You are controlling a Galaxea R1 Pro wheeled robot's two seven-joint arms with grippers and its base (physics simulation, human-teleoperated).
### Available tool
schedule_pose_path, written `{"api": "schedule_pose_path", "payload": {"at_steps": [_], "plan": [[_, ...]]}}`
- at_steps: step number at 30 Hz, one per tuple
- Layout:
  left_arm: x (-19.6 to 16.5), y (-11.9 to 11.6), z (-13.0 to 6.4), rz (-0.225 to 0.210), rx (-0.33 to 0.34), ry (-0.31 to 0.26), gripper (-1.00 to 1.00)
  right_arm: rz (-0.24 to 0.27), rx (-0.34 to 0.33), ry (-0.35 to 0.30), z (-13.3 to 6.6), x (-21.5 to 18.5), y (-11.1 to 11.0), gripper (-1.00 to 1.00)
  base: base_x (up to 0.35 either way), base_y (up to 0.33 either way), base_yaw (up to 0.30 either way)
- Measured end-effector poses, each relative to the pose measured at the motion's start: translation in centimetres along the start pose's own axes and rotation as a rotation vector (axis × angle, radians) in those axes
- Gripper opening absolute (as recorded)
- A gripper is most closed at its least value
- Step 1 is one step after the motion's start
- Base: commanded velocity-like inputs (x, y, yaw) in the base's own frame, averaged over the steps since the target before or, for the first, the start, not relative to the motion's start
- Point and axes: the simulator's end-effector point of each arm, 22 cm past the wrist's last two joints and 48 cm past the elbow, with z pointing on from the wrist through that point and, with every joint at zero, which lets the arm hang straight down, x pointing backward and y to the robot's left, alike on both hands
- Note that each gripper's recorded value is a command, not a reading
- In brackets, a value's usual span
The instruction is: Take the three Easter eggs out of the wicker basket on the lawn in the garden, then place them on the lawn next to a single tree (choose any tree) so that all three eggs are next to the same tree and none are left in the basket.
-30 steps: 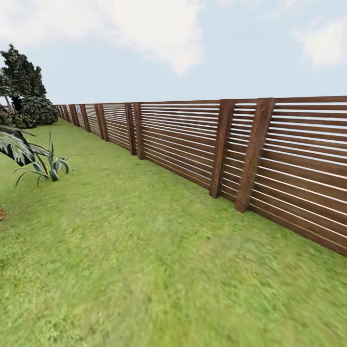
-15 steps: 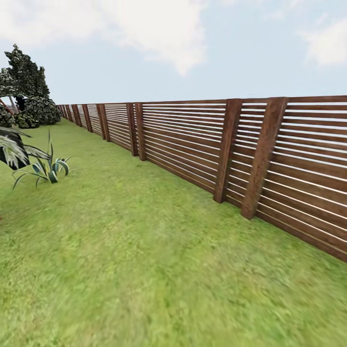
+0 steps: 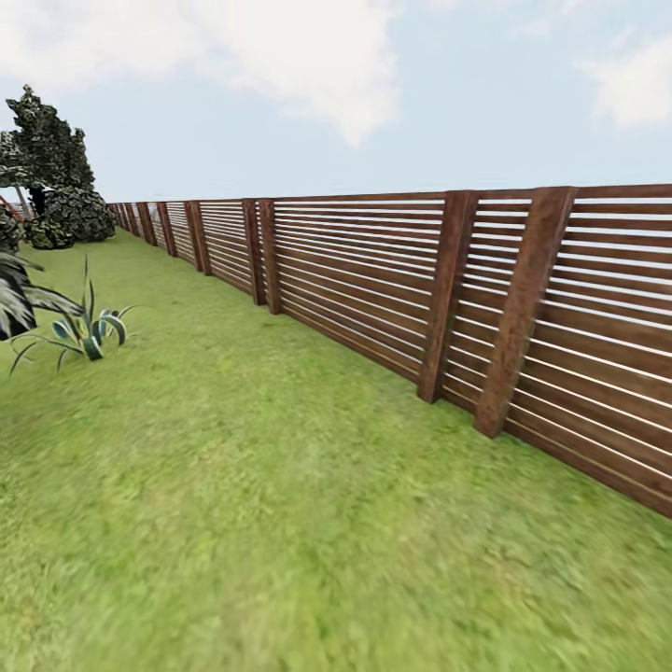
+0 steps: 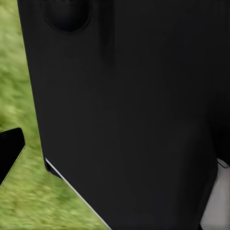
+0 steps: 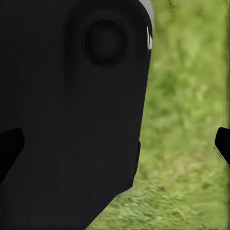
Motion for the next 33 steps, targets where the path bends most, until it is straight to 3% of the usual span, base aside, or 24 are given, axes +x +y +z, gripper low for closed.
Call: {"api": "schedule_pose_path", "payload": {"at_steps": [20, 33], "plan": [[-0.04, 0.00, 0.00, 0.001, 0.000, -0.001, 1.00, 0.001, 0.001, 0.000, 0.00, -0.02, -0.08, 1.00, 0.336, 0.000, 0.003], [-0.01, 0.11, 0.00, 0.000, -0.001, -0.001, 1.00, 0.001, 0.000, 0.000, 0.00, 0.00, 0.03, 1.00, 0.336, 0.000, 0.104]]}}
